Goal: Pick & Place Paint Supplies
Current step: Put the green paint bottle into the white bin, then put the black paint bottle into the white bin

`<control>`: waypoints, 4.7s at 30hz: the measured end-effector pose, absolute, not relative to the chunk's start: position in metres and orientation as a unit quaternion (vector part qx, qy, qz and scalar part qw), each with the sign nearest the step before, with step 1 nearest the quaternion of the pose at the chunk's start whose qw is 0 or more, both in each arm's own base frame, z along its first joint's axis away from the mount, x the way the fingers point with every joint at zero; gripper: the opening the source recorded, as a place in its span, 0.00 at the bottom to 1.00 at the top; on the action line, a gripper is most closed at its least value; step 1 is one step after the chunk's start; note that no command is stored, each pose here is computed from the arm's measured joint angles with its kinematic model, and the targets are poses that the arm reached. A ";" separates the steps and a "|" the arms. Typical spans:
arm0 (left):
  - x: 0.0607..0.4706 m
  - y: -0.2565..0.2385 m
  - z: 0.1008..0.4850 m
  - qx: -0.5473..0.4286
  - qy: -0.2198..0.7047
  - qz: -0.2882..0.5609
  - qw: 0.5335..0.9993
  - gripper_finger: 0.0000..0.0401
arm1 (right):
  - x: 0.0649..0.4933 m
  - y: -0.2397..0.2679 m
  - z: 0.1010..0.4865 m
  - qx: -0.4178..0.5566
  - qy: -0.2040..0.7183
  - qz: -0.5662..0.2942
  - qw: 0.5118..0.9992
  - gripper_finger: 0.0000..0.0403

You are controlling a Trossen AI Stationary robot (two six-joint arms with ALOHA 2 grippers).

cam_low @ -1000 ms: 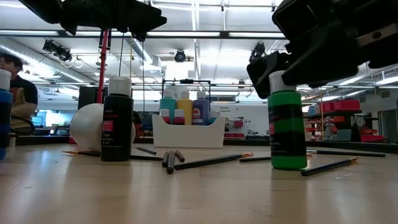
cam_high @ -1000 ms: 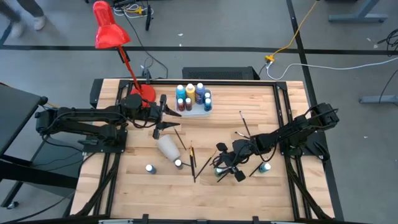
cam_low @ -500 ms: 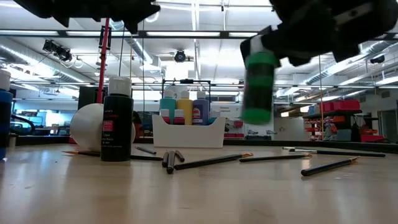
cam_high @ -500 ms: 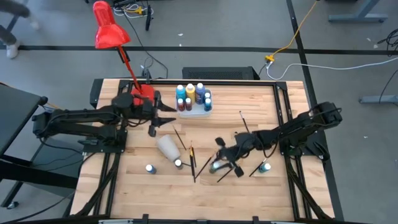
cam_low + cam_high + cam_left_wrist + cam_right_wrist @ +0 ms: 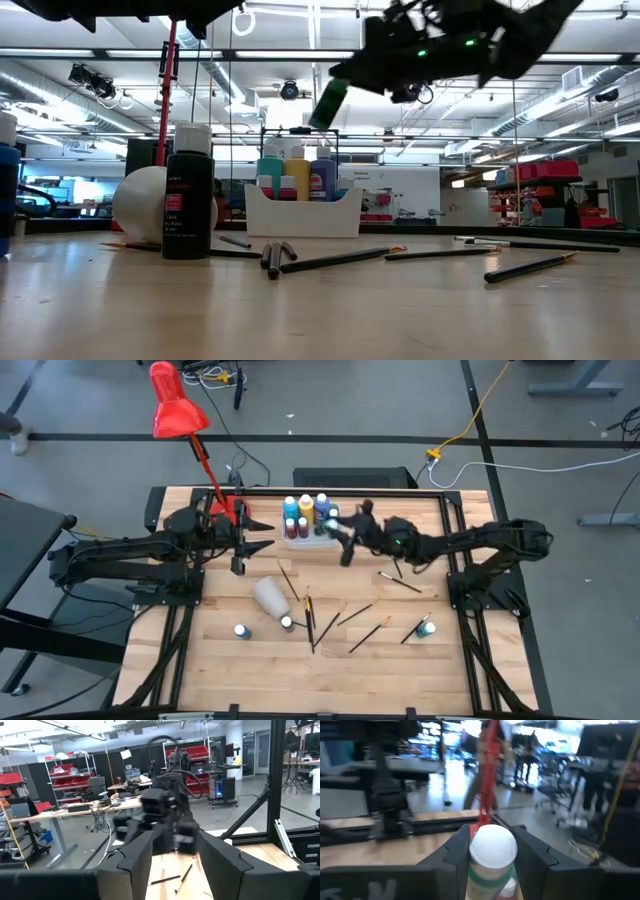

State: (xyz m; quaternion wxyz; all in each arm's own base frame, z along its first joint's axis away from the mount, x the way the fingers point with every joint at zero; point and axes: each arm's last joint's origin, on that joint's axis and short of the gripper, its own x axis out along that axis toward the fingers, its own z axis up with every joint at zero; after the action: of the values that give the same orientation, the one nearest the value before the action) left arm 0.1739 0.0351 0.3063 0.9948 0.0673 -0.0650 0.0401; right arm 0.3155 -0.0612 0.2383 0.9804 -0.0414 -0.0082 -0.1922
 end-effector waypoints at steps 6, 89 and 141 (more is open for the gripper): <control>0.175 0.035 0.305 0.068 -0.060 0.040 0.995 0.42 | 0.357 -0.077 0.222 -0.036 0.089 -0.246 0.965 0.29; 0.179 0.036 0.287 0.043 0.025 0.035 0.998 0.42 | 0.376 -0.063 0.237 -0.105 0.109 -0.255 0.955 0.41; 0.259 -0.039 0.167 0.019 0.255 -0.296 0.920 0.42 | 0.382 0.012 0.236 -0.045 0.092 -0.130 0.986 0.41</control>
State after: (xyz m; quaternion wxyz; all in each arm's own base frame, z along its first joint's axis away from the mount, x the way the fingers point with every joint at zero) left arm 0.2593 -0.0385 0.1671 0.9203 0.0190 0.2550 -0.2961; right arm 0.3821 0.0123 0.2357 0.9862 -0.0452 0.0924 -0.1300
